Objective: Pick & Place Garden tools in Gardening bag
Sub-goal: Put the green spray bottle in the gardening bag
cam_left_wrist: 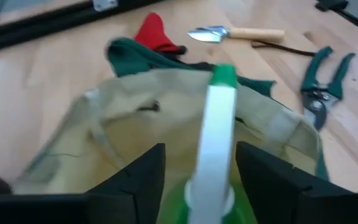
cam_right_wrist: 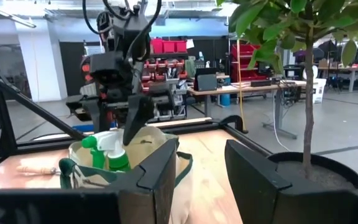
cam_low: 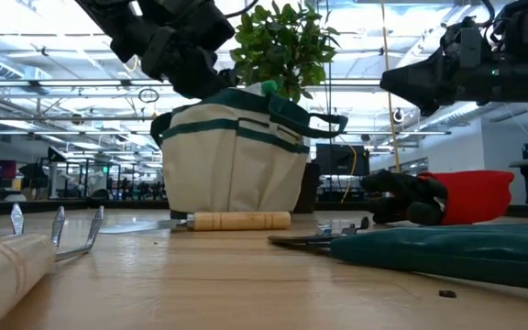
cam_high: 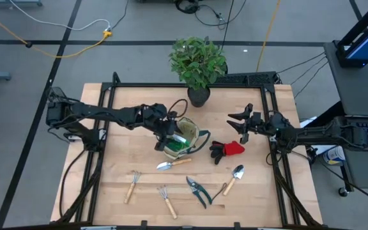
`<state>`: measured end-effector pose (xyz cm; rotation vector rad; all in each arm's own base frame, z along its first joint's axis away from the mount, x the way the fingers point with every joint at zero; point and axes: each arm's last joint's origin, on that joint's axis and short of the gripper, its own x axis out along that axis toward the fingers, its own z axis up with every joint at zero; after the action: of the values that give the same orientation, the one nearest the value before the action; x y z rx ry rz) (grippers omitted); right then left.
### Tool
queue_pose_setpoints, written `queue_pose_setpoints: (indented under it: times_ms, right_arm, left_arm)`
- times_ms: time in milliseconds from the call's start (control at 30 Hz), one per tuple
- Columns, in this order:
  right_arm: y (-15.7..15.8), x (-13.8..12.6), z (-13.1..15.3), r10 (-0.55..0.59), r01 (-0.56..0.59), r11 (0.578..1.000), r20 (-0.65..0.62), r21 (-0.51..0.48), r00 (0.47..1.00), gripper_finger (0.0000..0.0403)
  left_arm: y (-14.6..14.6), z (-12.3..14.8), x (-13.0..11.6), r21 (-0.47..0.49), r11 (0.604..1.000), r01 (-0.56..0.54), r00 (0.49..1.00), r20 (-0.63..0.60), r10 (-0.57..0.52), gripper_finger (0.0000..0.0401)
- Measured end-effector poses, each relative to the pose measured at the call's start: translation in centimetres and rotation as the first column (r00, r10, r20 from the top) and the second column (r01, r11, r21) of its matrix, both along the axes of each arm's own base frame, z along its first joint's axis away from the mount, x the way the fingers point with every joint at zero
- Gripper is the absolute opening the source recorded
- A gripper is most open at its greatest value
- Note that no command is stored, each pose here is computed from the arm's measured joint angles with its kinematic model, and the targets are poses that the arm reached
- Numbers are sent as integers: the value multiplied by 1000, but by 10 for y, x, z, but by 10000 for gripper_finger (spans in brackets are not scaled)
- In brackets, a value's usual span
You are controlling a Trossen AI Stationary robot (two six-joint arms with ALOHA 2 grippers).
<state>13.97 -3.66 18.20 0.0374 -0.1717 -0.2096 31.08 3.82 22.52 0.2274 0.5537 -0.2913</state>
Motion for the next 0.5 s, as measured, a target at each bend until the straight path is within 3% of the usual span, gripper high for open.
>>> queue_pose_setpoints:
  times_ms: [333, 500]
  right_arm:
    - [-1, 2, -5, 2, -1, 1000, -38, 12, 999, 130]
    - [-1, 3, -5, 2, -1, 1000, -45, 14, 999, 130]
  left_arm:
    - [-1, 1, 0, 32, 998, 57, 998, 16, -57, 61]
    - [3, 2, 1, 84, 994, 70, 996, 47, -74, 52]
